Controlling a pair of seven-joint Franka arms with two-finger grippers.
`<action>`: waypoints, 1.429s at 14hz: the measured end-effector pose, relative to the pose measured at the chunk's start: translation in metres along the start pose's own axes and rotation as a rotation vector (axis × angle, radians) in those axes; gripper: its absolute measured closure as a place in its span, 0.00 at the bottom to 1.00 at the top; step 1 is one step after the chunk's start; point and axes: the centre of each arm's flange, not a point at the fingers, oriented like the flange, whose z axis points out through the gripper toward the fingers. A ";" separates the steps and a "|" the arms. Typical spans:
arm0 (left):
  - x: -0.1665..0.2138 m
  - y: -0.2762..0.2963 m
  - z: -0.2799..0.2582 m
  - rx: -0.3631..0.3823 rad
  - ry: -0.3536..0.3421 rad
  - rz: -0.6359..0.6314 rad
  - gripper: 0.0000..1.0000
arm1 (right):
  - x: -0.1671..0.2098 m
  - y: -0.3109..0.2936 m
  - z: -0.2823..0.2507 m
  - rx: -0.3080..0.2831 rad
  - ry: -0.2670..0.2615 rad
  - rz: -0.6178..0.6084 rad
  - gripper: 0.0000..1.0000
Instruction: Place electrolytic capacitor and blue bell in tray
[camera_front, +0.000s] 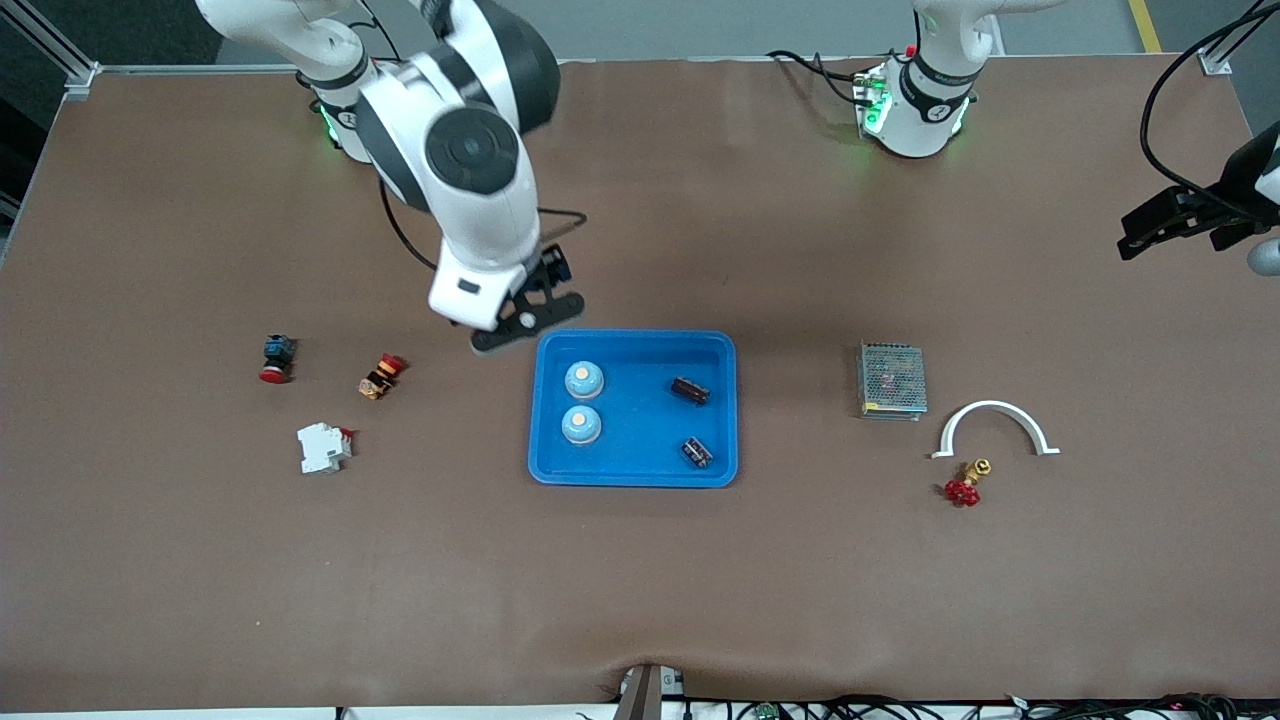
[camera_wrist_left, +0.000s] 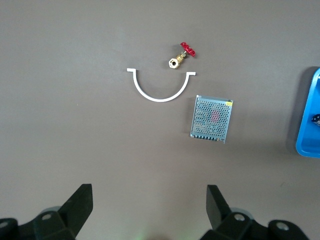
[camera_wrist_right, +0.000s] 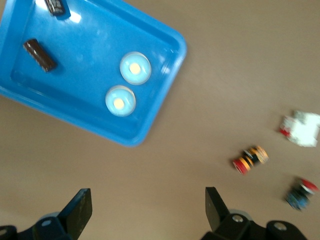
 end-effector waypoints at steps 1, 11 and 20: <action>0.000 0.000 0.000 0.000 0.000 0.000 0.00 | -0.015 0.010 -0.015 -0.009 0.002 0.013 0.00; 0.000 0.007 0.002 0.001 -0.004 0.013 0.00 | -0.142 0.222 -0.064 0.023 0.022 0.239 0.00; 0.000 0.008 0.002 0.001 -0.005 0.014 0.00 | -0.157 0.357 -0.079 0.059 0.158 0.430 0.00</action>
